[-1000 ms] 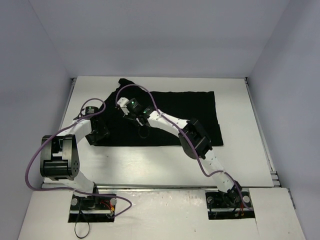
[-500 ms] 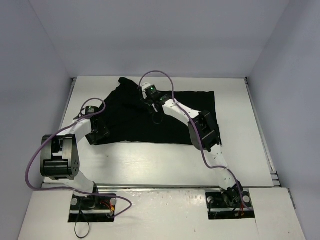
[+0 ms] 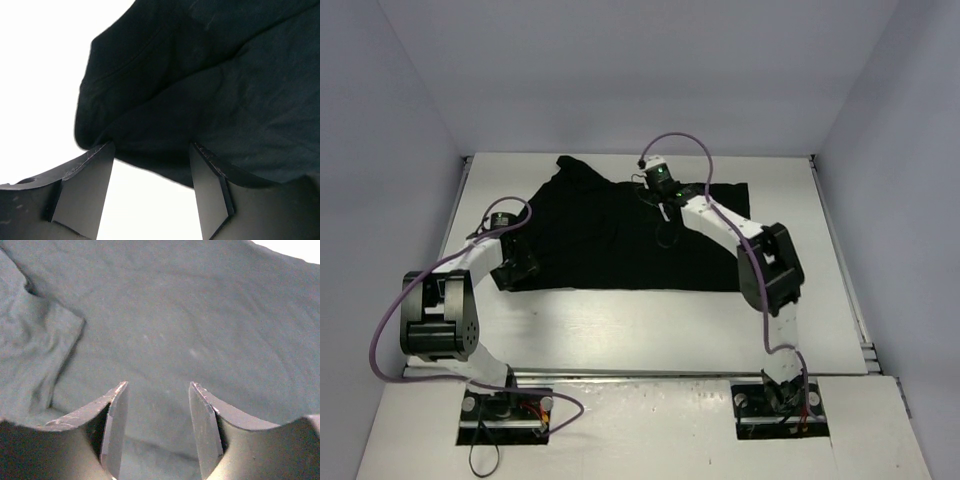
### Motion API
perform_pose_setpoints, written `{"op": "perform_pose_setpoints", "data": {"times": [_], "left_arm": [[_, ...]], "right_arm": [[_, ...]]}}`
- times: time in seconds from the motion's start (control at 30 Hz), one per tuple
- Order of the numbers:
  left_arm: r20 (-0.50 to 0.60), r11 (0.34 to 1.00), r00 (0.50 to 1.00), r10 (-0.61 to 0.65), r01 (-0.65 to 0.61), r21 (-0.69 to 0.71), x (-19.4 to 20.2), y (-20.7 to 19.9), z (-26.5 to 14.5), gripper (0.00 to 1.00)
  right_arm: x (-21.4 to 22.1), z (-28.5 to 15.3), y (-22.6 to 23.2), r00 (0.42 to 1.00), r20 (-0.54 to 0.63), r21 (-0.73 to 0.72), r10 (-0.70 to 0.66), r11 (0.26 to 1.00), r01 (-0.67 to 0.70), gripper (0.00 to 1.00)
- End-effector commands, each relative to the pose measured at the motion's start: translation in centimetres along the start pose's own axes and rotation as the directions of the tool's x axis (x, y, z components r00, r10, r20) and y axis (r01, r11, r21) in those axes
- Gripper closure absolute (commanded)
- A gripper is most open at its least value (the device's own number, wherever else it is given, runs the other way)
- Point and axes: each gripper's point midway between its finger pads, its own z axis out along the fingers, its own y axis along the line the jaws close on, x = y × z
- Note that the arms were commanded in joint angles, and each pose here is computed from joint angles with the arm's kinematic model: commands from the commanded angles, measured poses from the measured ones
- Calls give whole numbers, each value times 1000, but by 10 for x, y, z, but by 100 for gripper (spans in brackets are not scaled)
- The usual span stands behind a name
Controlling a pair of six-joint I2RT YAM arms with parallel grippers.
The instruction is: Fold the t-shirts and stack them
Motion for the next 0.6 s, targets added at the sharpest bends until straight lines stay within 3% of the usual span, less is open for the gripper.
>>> {"op": "perform_pose_setpoints", "data": {"times": [0.0, 0.17, 0.23, 0.37, 0.57], "left_arm": [[168, 998, 984, 60, -64, 20, -49, -9, -47, 42], [228, 981, 956, 183, -192, 20, -58, -45, -60, 42], [217, 976, 954, 209, -216, 13, -56, -55, -50, 42], [147, 974, 963, 224, -227, 3, -43, -60, -17, 42], [19, 985, 987, 161, -160, -59, -20, -33, 16, 42]], "right_arm": [[17, -55, -84, 966, 45, 165, 256, 951, -260, 49], [104, -83, -147, 900, -46, 303, 433, 865, -400, 42], [120, -91, -156, 880, -58, 313, 471, 846, -432, 40], [163, -89, -170, 836, -126, 357, 535, 810, -465, 39], [216, -92, -196, 760, -183, 450, 623, 741, -499, 40]]}}
